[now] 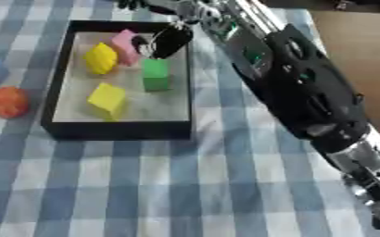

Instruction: Pick up objects on the table and place them in the box.

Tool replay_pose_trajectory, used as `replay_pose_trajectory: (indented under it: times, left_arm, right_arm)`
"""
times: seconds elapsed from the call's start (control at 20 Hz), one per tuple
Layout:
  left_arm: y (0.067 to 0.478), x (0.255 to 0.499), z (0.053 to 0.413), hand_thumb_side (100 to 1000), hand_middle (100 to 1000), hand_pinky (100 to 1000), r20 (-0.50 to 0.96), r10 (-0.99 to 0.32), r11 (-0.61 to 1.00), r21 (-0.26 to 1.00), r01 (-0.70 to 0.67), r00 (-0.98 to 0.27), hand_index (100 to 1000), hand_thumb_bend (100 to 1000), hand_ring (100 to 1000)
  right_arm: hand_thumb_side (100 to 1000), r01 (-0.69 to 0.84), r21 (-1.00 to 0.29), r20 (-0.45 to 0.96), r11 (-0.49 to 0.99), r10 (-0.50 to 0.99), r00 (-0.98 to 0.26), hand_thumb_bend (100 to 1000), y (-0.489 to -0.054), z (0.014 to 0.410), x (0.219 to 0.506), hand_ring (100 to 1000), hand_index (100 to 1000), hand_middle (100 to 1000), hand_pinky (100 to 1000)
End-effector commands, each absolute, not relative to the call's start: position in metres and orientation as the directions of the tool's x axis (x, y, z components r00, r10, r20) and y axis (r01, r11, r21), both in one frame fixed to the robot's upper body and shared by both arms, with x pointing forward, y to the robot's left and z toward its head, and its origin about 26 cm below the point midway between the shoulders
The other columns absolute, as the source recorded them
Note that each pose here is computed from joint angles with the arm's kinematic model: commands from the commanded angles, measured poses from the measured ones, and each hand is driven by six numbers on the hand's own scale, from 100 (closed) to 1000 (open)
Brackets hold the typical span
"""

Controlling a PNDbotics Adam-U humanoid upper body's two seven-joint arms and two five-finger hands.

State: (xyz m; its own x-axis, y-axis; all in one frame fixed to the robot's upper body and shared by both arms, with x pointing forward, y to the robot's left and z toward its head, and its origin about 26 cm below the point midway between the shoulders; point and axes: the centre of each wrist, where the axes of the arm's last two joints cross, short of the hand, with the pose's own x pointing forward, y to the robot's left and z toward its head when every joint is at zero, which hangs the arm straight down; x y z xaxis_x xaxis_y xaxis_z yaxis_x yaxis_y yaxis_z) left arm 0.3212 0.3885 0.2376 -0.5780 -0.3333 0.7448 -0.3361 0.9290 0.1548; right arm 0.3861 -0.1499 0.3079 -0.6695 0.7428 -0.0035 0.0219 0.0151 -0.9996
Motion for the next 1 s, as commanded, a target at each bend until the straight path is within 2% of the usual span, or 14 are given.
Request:
replay_pose_trajectory:
  times: [0.05, 0.1, 0.25, 0.3, 0.7, 1.0]
  left_arm:
    - [0.397, 0.316, 0.252, 759, 833, 809, 0.713, -0.383, 0.91, 0.184, -0.371, -0.587, 857, 135, 815]
    - [0.398, 0.316, 0.251, 759, 833, 809, 0.714, -0.385, 0.909, 0.184, -0.373, -0.586, 857, 135, 815]
    - [0.399, 0.315, 0.25, 756, 833, 809, 0.713, -0.389, 0.907, 0.186, -0.378, -0.583, 858, 136, 815]
    - [0.399, 0.315, 0.25, 756, 833, 809, 0.713, -0.39, 0.907, 0.187, -0.378, -0.582, 858, 136, 815]
    - [0.397, 0.316, 0.251, 753, 833, 808, 0.705, -0.405, 0.903, 0.21, -0.375, -0.582, 859, 135, 816]
    - [0.394, 0.318, 0.252, 742, 833, 808, 0.694, -0.424, 0.899, 0.245, -0.363, -0.582, 860, 132, 816]
  right_arm:
    - [350, 0.123, -0.987, -0.005, 0.099, 0.761, -0.649, 100, -0.174, 0.34, 0.368, 858, 901, 798, 879]
    - [350, 0.144, -0.982, 0.0, 0.122, 0.763, -0.646, 100, -0.181, 0.345, 0.363, 858, 901, 798, 879]
    - [431, 0.201, -0.962, 0.018, 0.185, 0.776, -0.631, 100, -0.201, 0.356, 0.348, 849, 888, 777, 864]
    - [403, 0.22, -0.953, 0.026, 0.208, 0.78, -0.625, 100, -0.208, 0.359, 0.343, 849, 888, 775, 864]
    - [569, 0.33, -0.856, 0.144, 0.399, 0.796, -0.588, 100, -0.252, 0.369, 0.296, 823, 851, 725, 823]
    - [564, 0.34, -0.759, 0.345, 0.554, 0.787, -0.511, 100, -0.289, 0.351, 0.292, 824, 852, 725, 814]
